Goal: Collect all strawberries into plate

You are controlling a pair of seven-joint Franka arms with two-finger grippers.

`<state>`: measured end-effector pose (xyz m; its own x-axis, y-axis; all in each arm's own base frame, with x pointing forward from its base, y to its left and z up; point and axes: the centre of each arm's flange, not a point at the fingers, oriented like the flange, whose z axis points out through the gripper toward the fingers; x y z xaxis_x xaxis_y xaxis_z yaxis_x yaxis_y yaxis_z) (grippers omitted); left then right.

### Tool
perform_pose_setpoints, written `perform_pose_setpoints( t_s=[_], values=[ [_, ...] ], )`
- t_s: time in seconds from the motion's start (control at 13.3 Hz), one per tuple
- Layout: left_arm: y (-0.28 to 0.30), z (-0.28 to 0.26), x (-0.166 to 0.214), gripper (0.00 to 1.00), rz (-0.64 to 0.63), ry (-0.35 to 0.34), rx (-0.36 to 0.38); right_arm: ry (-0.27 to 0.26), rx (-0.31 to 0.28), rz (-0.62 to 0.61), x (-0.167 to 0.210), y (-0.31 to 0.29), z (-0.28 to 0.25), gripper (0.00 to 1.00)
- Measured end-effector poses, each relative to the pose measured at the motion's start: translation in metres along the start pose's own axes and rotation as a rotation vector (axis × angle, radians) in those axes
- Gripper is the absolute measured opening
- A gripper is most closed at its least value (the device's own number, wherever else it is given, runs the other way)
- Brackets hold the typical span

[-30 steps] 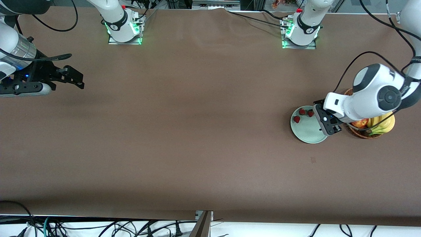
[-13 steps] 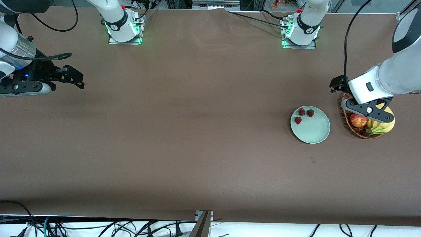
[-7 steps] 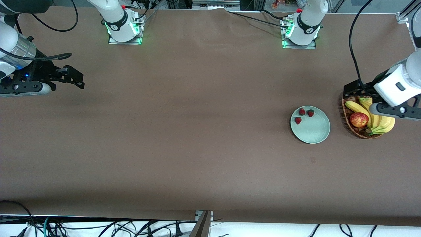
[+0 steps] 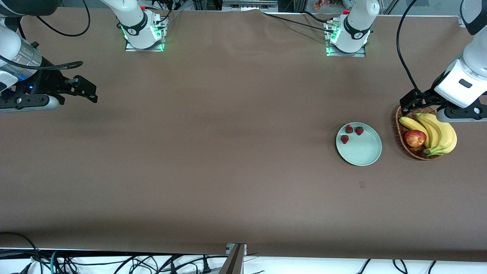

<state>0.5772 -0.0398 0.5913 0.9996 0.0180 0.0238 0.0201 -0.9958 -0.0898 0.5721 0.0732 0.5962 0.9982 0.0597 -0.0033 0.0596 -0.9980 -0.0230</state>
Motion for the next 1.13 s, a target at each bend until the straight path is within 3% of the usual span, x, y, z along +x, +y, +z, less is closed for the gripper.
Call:
perform_pose_setpoints(
  t_s=[0.23,0.45,1.13],
  values=[
    [-0.001,0.000,-0.016,1.00,-0.003,-0.065,0.001,0.000,0.000,0.000,0.000,0.000,0.000,1.00],
    [-0.002,0.000,-0.024,1.00,-0.025,-0.112,-0.055,-0.001,0.000,0.000,0.000,0.000,0.000,1.00],
    [-0.004,0.000,-0.022,1.00,-0.031,-0.099,-0.056,-0.001,0.000,-0.001,0.000,0.000,0.000,1.00]
  ],
)
